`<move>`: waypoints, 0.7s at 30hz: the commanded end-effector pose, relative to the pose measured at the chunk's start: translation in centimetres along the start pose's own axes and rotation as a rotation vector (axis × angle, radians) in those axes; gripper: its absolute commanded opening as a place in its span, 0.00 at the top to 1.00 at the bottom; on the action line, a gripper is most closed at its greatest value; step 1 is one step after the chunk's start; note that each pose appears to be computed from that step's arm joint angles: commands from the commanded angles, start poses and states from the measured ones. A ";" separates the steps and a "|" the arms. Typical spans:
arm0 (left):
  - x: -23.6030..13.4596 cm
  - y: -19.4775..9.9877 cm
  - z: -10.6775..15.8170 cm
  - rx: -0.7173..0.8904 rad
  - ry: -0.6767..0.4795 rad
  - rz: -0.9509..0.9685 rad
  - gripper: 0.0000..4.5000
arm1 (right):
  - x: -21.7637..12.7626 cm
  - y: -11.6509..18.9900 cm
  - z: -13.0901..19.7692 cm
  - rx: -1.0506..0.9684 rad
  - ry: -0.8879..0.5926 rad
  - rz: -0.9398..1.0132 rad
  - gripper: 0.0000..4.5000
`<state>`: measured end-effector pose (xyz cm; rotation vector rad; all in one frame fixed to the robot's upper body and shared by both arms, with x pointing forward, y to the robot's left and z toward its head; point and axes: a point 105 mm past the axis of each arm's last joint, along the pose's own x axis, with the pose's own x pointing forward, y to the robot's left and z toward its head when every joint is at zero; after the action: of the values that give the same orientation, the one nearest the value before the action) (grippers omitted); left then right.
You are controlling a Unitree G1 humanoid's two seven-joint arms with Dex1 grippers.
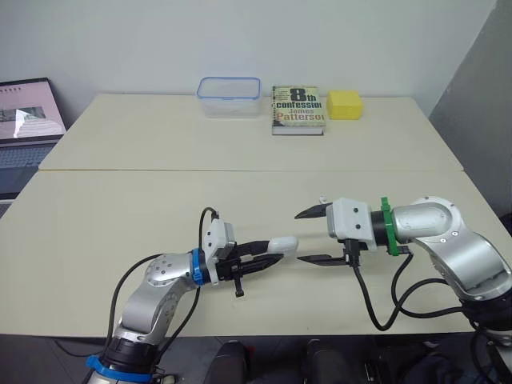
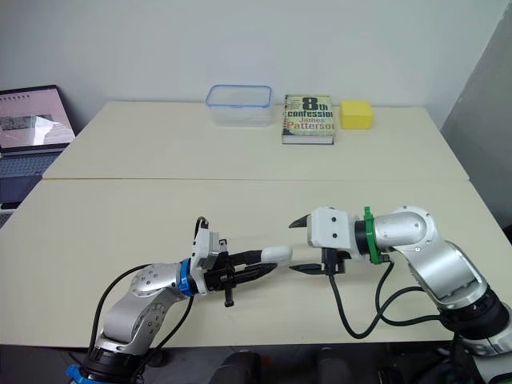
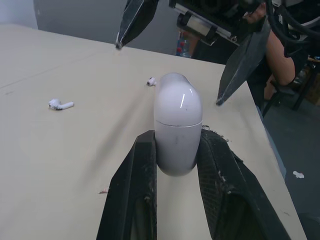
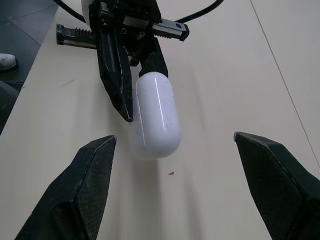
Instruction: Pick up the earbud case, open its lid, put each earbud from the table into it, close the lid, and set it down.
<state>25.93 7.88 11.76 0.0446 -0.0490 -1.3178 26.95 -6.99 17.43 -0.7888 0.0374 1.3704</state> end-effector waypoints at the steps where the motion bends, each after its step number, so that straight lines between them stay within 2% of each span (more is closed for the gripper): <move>1: 0.3 0.0 0.8 0.050 -0.018 -0.017 0.83 | 0.0 -0.9 0.8 -0.045 -0.005 -0.028 0.12; 21: 0.5 -0.6 0.2 0.106 0.010 -0.058 0.83 | -0.9 -3.0 2.4 0.010 -0.042 -0.073 0.12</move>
<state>25.81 7.55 11.15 0.1301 -0.0661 -1.3528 28.42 -6.43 19.73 -0.7368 0.0337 1.3343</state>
